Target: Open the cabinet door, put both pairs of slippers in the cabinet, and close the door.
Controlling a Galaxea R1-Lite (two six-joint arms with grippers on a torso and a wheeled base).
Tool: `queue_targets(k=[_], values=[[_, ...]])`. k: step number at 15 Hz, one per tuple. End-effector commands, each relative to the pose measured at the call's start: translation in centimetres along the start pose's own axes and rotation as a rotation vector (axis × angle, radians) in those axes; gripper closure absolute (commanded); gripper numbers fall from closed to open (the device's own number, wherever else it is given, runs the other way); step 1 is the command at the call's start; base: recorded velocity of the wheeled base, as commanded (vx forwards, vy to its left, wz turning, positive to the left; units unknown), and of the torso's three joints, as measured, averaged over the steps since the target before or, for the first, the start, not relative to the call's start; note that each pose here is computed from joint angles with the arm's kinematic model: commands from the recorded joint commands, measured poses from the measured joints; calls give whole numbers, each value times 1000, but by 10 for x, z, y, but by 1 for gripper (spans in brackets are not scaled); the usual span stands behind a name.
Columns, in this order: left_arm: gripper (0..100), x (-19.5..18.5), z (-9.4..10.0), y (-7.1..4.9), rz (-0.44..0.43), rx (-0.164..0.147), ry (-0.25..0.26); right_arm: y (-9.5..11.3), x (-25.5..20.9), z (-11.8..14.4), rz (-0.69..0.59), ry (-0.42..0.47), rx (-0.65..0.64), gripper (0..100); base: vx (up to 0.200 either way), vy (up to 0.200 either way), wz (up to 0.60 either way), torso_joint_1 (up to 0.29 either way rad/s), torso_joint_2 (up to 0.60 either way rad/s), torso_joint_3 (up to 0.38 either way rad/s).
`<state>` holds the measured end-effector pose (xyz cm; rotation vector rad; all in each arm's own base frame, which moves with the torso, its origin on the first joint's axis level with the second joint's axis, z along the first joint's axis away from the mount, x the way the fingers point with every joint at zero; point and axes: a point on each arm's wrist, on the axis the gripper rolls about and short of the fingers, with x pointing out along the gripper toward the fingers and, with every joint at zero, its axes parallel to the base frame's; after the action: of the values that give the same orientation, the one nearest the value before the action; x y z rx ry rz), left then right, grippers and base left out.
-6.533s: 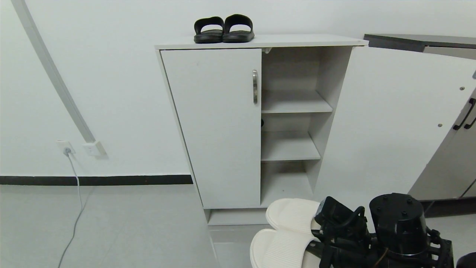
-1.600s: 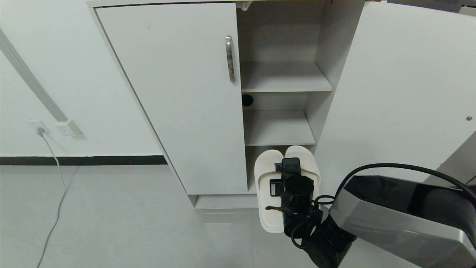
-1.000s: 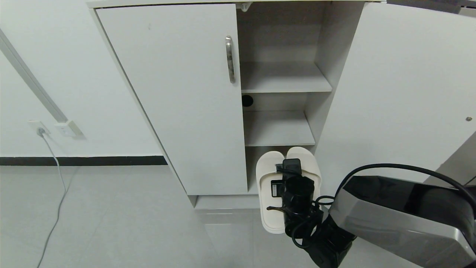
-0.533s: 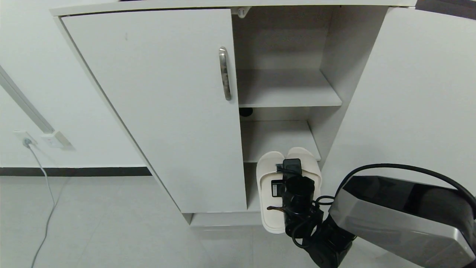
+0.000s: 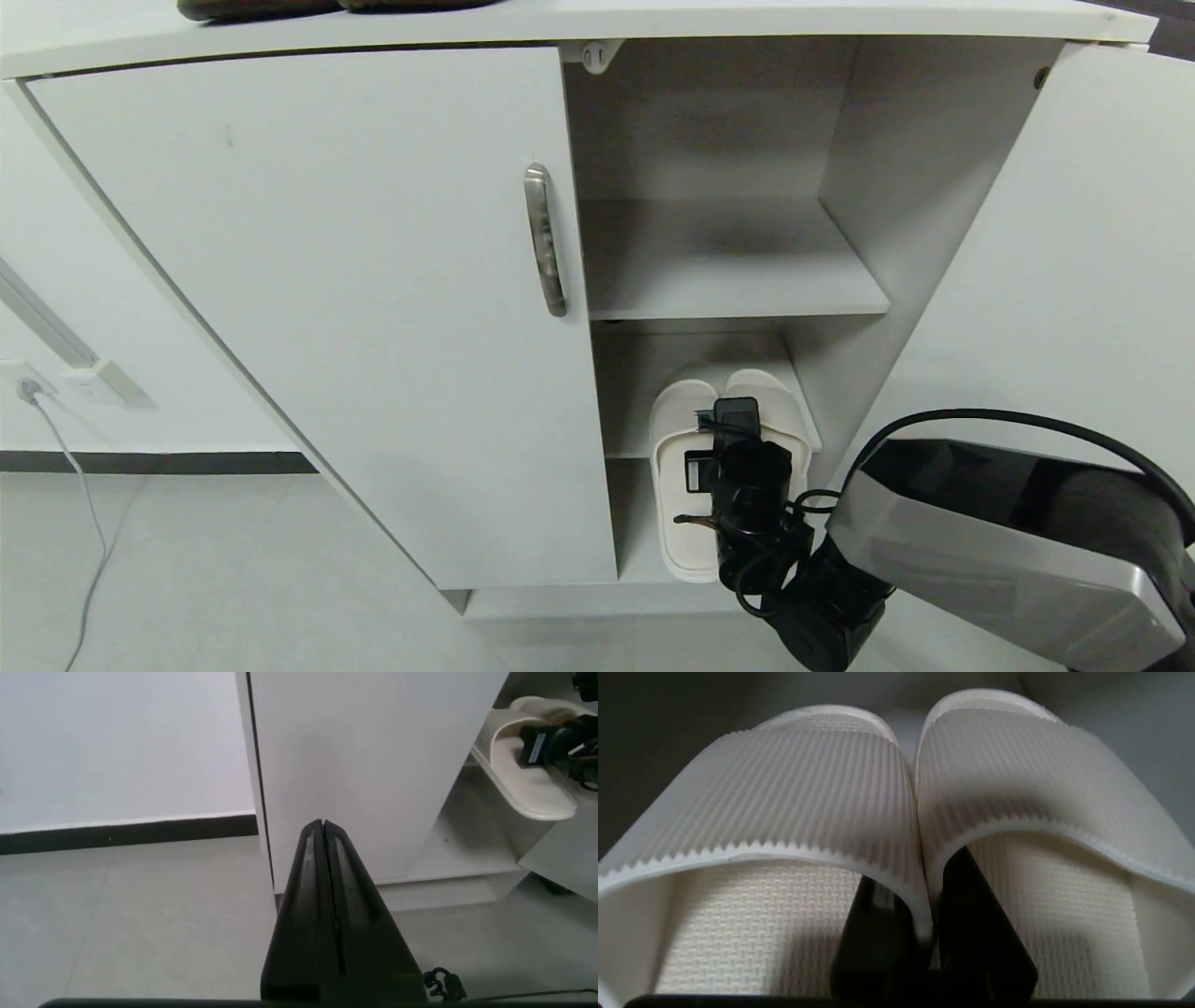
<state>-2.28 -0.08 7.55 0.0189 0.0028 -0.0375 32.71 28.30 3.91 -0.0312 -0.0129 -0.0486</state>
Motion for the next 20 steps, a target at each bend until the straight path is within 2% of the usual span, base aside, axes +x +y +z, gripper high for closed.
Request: queue_targets(k=[1,5,10,15,20], values=[[100,0,0,0,1,1,0,1,8,-1,-9,-12,13,100,0,0,0,0,0,0],[100,0,0,0,-1,6,0,1,40,11,-29,-20,22,100,0,0,0,0,0,0],[100,0,0,0,-1,6,1,4,83,13,2,-8,7,100,0,0,0,0,0,0],[100,0,0,0,-1,4,1,6,106,30,-1,-12,11,100,0,0,0,0,0,0],[100,0,0,0,1,3,0,5,123,24,-23,-6,10,100,0,0,0,0,0,0]])
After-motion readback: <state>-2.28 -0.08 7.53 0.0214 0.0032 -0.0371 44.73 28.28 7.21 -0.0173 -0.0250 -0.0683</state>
